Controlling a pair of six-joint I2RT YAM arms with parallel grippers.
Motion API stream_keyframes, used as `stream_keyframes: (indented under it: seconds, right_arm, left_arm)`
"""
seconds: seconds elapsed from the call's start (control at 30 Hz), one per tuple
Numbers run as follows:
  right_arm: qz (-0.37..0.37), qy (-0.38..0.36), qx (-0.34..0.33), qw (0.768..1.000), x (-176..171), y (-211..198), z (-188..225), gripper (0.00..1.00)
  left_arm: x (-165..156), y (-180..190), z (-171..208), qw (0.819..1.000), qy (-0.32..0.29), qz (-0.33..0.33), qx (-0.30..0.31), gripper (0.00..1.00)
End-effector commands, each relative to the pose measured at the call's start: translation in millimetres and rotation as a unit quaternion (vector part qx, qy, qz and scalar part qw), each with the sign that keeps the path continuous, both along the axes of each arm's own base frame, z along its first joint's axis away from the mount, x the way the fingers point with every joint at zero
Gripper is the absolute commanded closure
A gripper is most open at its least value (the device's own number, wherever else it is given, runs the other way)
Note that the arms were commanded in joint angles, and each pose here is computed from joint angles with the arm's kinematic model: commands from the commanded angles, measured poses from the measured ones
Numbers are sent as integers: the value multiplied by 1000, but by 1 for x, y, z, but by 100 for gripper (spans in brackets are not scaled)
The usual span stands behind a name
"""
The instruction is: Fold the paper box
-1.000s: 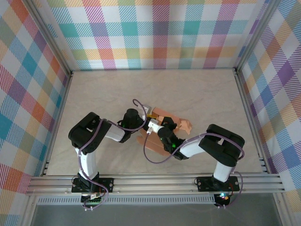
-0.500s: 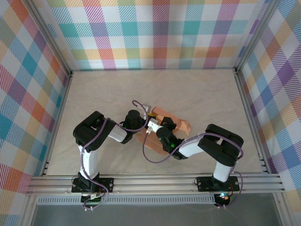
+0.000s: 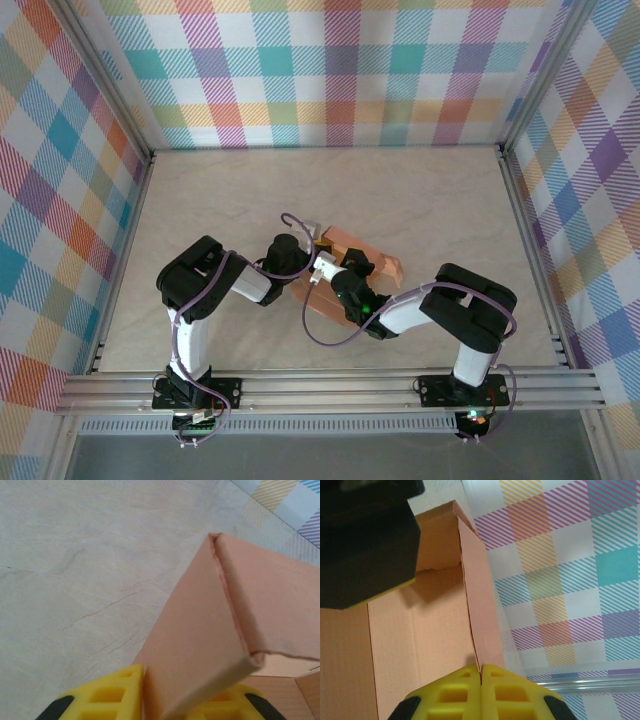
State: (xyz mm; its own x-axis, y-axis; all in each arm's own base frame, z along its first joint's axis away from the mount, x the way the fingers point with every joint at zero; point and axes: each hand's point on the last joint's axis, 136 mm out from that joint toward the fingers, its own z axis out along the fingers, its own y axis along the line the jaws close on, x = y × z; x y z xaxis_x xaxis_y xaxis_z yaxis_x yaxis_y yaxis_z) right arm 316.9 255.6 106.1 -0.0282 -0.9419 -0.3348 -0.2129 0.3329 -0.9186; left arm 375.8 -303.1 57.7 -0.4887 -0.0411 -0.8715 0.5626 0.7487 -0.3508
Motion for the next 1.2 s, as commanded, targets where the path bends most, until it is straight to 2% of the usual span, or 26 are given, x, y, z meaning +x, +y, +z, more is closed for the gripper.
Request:
stream_keyframes:
  seconds: [0.0, 0.1, 0.3, 0.47, 0.63, 0.9, 1.0, 1.17]
  right_arm:
    - [55, 57, -21, 997, -13, 17, -35, 100]
    - [55, 57, -19, 997, -13, 18, -34, 100]
    - [55, 56, -16, 997, -14, 17, -32, 100]
    - [55, 55, -12, 997, -14, 17, -30, 99]
    - [54, 53, 10, 997, -14, 18, -23, 61]
    - [50, 112, 86, 989, -33, 1, -8, 24]
    - [49, 126, 119, 984, -41, -6, 6, 16]
    - [45, 132, 173, 975, -49, -14, 35, 12]
  left_arm:
    - [-10, -22, 4, 999, 8, -36, -15, 77]
    - [-11, -24, 2, 999, 10, -38, -15, 78]
    - [-10, -24, -3, 999, 16, -38, -9, 100]
    - [-10, -23, -2, 999, 11, -40, 2, 100]
    - [-11, -20, -1, 999, 7, -41, 9, 100]
    - [-9, -16, 5, 999, 1, -38, 22, 100]
    - [-8, -15, 9, 999, -1, -36, 23, 100]
    - [-6, -14, 14, 999, 0, -36, 21, 100]
